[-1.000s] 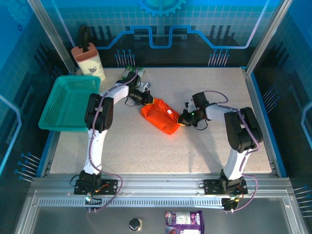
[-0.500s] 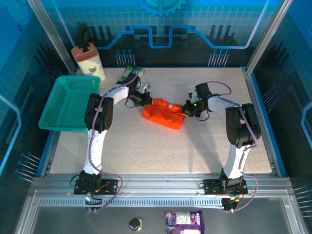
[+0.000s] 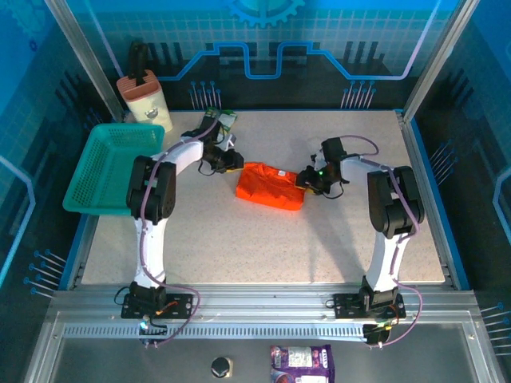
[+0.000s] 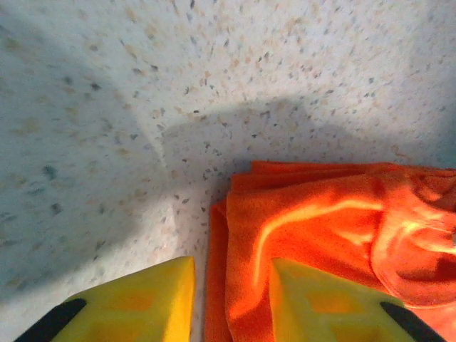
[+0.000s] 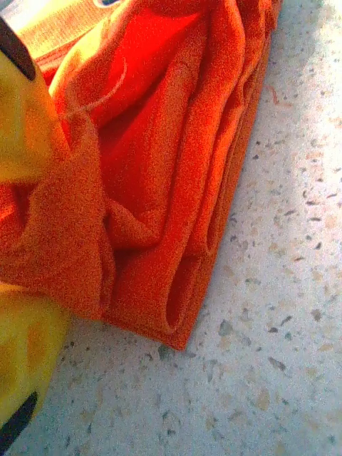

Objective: Fold the inside-out t-shirt

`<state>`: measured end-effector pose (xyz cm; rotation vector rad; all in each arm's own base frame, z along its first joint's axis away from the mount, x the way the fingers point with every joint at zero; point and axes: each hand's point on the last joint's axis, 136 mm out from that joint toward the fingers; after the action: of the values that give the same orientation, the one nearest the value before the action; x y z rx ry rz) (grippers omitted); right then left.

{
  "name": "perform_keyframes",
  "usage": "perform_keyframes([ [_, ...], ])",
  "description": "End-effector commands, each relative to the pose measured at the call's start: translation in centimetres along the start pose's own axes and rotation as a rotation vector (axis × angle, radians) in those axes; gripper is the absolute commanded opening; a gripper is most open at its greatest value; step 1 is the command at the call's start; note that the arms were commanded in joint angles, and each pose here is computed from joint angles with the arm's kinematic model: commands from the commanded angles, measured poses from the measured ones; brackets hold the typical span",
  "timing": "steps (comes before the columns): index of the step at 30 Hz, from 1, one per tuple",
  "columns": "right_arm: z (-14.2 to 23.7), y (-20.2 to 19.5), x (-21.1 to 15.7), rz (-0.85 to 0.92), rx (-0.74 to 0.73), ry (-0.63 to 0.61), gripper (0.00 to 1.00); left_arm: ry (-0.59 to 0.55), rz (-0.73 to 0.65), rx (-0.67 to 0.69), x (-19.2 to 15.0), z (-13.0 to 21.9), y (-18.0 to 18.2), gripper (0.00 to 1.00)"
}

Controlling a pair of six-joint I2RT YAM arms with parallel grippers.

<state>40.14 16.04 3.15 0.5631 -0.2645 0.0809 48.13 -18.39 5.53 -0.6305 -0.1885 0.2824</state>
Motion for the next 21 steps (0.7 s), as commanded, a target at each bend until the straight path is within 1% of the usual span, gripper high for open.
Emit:
perform_keyframes([
  [1, 3.7, 1.9, 1.5, 0.054, 0.002, -0.056, 0.43, -0.093, -0.004, 0.005, 0.4, 4.9, -2.0, 0.4],
  [3, 5.3, 2.6, 1.2, 0.085, -0.033, -0.061, 0.46, -0.101, 0.001, -0.011, -0.3, 6.3, -2.7, 0.41],
  [5, 6.4, 2.8, 0.5, 0.105, -0.076, -0.052, 0.49, -0.08, -0.004, -0.04, -1.5, 6.9, -3.8, 0.4],
  [7, 7.4, 2.5, -0.3, 0.114, -0.139, -0.036, 0.5, -0.036, -0.031, -0.056, -3.5, 6.7, -5.1, 0.38],
  [9, 8.1, 2.8, -0.8, 0.108, -0.152, -0.03, 0.48, 0.025, -0.052, -0.044, -5.6, 5.7, -5.8, 0.33],
  [10, 8.1, 3.5, -1.0, 0.097, -0.115, -0.027, 0.46, 0.049, -0.059, -0.038, -6.4, 5.2, -5.9, 0.3],
  [11, 7.8, 4.9, -1.2, 0.086, -0.032, -0.025, 0.42, 0.076, -0.063, -0.033, -7.3, 4.5, -6.1, 0.27],
  [13, 7.0, 8.1, -1.7, 0.075, 0.15, -0.009, 0.38, 0.114, -0.061, -0.023, -8.5, 3.3, -5.7, 0.21],
  [15, 5.8, 10.9, -2.3, 0.076, 0.293, 0.039, 0.34, 0.142, -0.045, -0.001, -9.1, 2.1, -4.7, 0.15],
  [18, 3.6, 12.8, -3.4, 0.12, 0.353, 0.116, 0.33, 0.172, -0.03, 0.047, -9.7, 0.5, -2.6, 0.09],
  [20, 2.2, 12.4, -3.7, 0.103, 0.349, 0.152, 0.34, 0.188, -0.014, 0.087, -10.1, -0.4, -0.9, 0.06],
  [21, 1.2, 11.4, -3.9, 0.07, 0.324, 0.172, 0.34, 0.191, -0.003, 0.113, -10.3, -0.8, 0.2, 0.04],
])
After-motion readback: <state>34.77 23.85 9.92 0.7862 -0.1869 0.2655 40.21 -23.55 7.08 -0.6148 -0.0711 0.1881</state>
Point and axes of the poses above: each hand's point on the last joint's axis, 136 mm out from that joint toward the fingers, its own z axis back along the fingers, its own y axis along the line the jaws close on, x = y × z, and after that the axes turned 15 degrees about z, right-handed
